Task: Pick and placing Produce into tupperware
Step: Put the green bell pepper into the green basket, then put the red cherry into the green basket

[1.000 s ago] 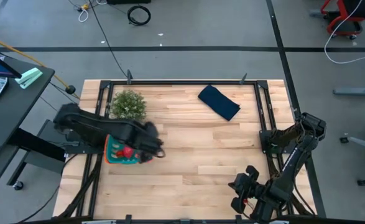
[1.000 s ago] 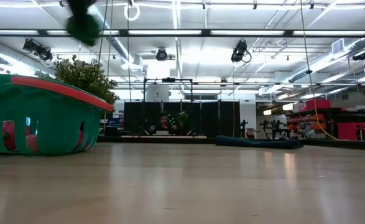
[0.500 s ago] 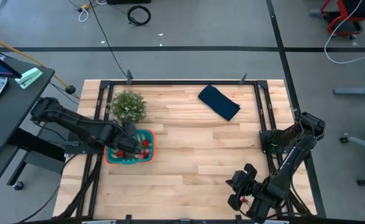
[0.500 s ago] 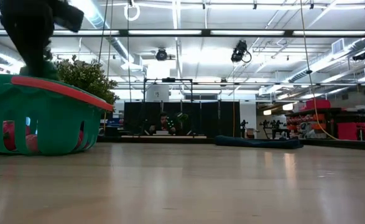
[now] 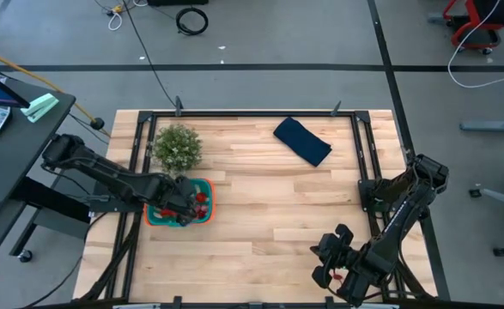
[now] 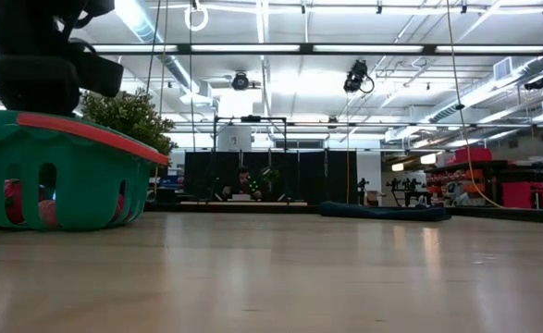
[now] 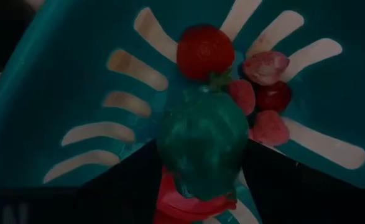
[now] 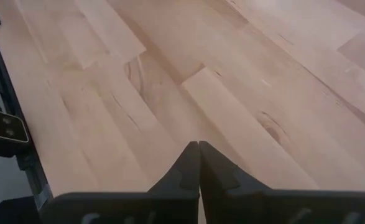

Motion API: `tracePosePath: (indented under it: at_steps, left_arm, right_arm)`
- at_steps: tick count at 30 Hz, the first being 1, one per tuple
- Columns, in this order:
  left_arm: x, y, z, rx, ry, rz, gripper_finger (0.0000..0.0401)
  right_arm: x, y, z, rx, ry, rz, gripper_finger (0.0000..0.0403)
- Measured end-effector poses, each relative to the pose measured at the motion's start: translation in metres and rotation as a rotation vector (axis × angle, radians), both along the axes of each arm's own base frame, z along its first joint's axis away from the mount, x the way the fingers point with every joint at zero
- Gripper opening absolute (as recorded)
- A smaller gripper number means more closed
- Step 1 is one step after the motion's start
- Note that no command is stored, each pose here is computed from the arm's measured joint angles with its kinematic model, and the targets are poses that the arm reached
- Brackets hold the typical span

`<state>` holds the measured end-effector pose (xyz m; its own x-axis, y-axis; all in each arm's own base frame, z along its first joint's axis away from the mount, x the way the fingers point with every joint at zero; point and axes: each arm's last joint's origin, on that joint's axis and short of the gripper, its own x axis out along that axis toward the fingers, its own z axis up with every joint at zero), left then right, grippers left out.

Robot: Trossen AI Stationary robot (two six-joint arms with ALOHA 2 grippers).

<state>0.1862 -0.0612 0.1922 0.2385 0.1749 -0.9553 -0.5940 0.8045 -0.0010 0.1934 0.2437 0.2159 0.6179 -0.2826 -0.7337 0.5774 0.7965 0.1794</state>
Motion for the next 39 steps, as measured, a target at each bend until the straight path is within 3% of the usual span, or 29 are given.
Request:
tracePosePath:
  at_steps: [14, 18, 24, 30, 34, 39]
  left_arm:
    - [0.001, 0.000, 0.000, 0.000, -0.006, -0.006, 0.0231]
    - [0.006, -0.001, 0.010, -0.012, -0.032, -0.008, 0.0230]
    - [0.018, -0.007, 0.069, -0.040, -0.076, -0.113, 0.0225]
    - [0.034, -0.012, 0.156, -0.043, -0.363, -0.271, 0.0214]
    - [0.042, -0.013, 0.199, -0.007, -0.615, -0.259, 0.0206]
    - [0.044, -0.013, 0.219, 0.033, -0.722, -0.309, 0.0196]
  right_arm:
    - [0.000, 0.000, 0.000, -0.004, 0.002, 0.005, 0.0004]
    - [0.000, 0.000, 0.000, -0.034, 0.016, 0.041, 0.0004]
    - [0.000, 0.000, 0.000, -0.056, 0.054, 0.090, 0.0004]
    - [0.013, -0.011, 0.001, -0.166, 0.018, 0.095, 0.0004]
    - [0.020, -0.017, 0.000, -0.095, 0.139, 0.135, 0.0005]
    - [0.017, -0.011, -0.003, 0.110, 0.324, 0.219, 0.0023]
